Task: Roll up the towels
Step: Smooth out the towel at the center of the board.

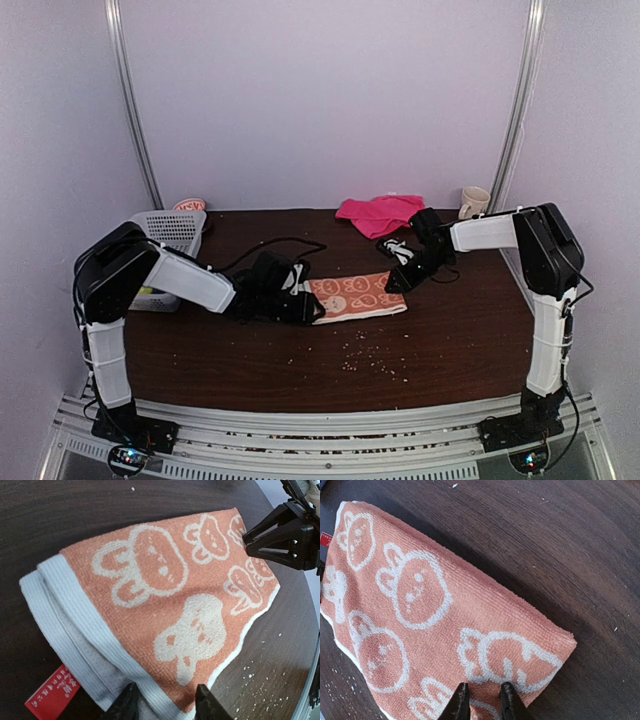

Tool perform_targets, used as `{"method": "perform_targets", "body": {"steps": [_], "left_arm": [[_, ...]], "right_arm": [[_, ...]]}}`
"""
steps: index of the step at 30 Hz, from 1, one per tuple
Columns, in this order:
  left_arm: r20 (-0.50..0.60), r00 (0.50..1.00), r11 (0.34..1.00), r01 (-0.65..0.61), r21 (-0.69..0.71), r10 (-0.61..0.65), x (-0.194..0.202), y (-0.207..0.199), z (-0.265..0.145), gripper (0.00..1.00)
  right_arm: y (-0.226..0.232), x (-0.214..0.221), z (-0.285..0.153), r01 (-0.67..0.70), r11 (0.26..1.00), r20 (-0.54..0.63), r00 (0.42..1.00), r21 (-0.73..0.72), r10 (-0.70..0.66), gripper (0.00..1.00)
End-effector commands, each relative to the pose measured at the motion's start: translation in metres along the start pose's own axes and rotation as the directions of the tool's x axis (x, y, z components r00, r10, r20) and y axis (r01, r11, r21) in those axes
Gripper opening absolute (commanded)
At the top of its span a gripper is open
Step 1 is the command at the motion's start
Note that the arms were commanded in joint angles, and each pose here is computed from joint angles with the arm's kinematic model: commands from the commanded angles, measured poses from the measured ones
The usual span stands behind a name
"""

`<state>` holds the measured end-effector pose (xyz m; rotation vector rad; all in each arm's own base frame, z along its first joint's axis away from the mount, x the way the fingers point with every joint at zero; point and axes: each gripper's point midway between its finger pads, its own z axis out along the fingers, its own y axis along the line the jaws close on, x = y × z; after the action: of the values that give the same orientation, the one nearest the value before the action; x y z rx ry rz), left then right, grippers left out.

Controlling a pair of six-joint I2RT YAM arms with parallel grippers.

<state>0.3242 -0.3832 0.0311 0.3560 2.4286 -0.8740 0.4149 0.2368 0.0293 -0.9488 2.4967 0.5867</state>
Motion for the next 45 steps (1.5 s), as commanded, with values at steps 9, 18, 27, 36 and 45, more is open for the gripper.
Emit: {"method": "perform_targets", "body": {"steps": [9, 18, 27, 36, 45], "left_arm": [[-0.163, 0.986, 0.961, -0.071, -0.268, 0.027, 0.051, 0.059, 0.007, 0.04], [-0.180, 0.983, 0.954, -0.097, -0.283, 0.047, 0.049, 0.057, -0.009, 0.39], [-0.139, 0.985, 0.940, -0.139, -0.310, 0.100, 0.024, 0.046, -0.033, 0.67], [0.050, 0.982, 0.951, -0.165, -0.261, 0.185, -0.047, 0.001, -0.062, 0.89], [0.195, 0.938, 0.954, -0.263, -0.145, 0.288, -0.110, -0.040, -0.052, 0.60]], "right_arm": [[-0.007, 0.012, 0.012, -0.018, 1.000, -0.049, 0.999, 0.023, 0.019, 0.20], [-0.009, 0.013, 0.008, 0.008, 0.999, -0.062, 0.998, 0.041, -0.005, 0.22], [0.000, 0.007, -0.012, 0.099, 0.994, -0.060, 0.994, 0.035, -0.097, 0.26], [0.038, -0.013, -0.055, 0.191, 0.978, 0.010, 0.982, -0.089, -0.191, 0.42], [0.060, -0.009, -0.061, 0.099, 0.972, 0.021, 0.995, -0.213, -0.096, 0.30]]}}
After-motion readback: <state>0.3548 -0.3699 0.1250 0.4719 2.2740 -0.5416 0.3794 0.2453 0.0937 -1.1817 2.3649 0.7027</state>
